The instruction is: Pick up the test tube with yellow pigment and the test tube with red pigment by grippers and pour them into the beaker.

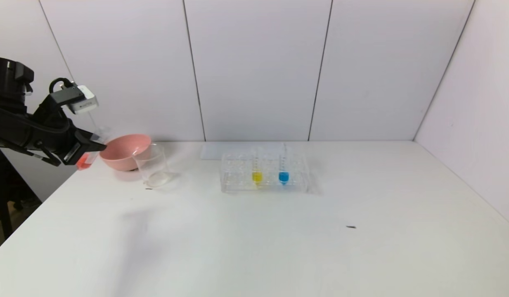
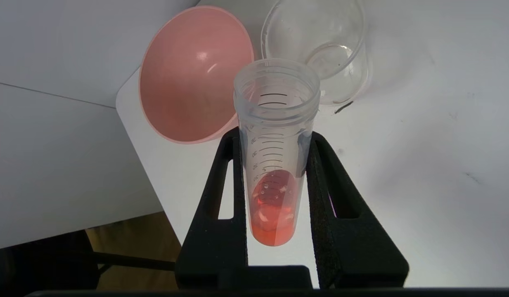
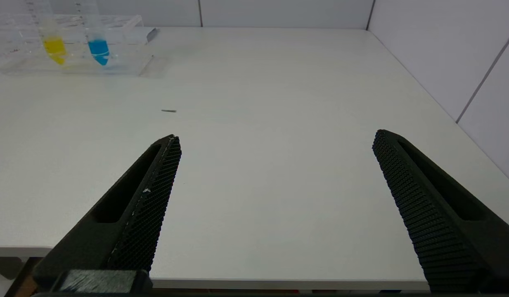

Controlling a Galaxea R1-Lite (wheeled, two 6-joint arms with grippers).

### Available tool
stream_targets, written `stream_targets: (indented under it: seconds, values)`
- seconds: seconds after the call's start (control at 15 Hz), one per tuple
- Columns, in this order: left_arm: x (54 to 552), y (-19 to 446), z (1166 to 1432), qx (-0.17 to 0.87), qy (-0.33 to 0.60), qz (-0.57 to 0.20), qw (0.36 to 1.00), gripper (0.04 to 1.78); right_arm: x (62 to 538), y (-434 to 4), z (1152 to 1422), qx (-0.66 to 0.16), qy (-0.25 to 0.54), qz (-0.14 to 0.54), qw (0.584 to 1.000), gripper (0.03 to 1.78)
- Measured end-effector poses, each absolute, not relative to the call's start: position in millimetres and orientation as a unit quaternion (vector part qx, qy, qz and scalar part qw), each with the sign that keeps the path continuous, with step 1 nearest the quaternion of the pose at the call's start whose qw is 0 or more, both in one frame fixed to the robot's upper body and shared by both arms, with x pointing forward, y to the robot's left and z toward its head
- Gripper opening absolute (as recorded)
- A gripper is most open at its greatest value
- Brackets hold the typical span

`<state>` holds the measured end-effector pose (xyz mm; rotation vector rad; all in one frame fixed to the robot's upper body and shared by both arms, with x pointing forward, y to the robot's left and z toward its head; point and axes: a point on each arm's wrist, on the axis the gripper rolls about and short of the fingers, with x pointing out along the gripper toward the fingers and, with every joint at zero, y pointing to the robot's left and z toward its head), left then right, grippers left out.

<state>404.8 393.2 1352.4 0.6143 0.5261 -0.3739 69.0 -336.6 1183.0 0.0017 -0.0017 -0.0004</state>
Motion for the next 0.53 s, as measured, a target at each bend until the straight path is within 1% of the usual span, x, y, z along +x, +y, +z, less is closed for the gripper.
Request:
stream_targets:
  seconds: [0.2, 0.53]
  values:
    - [409.0, 388.4, 1353.8, 0.302, 0.265, -0.197, 0.894, 0.45, 69.0, -336.5, 1183.0, 0.001, -0.001, 0.000, 1.000, 1.70]
    - [415.8, 386.0, 1352.0, 0.304, 0.265, -0.203, 0.892, 0.45, 69.0, -336.6, 1183.0, 0.001, -0.001, 0.000, 1.000, 1.70]
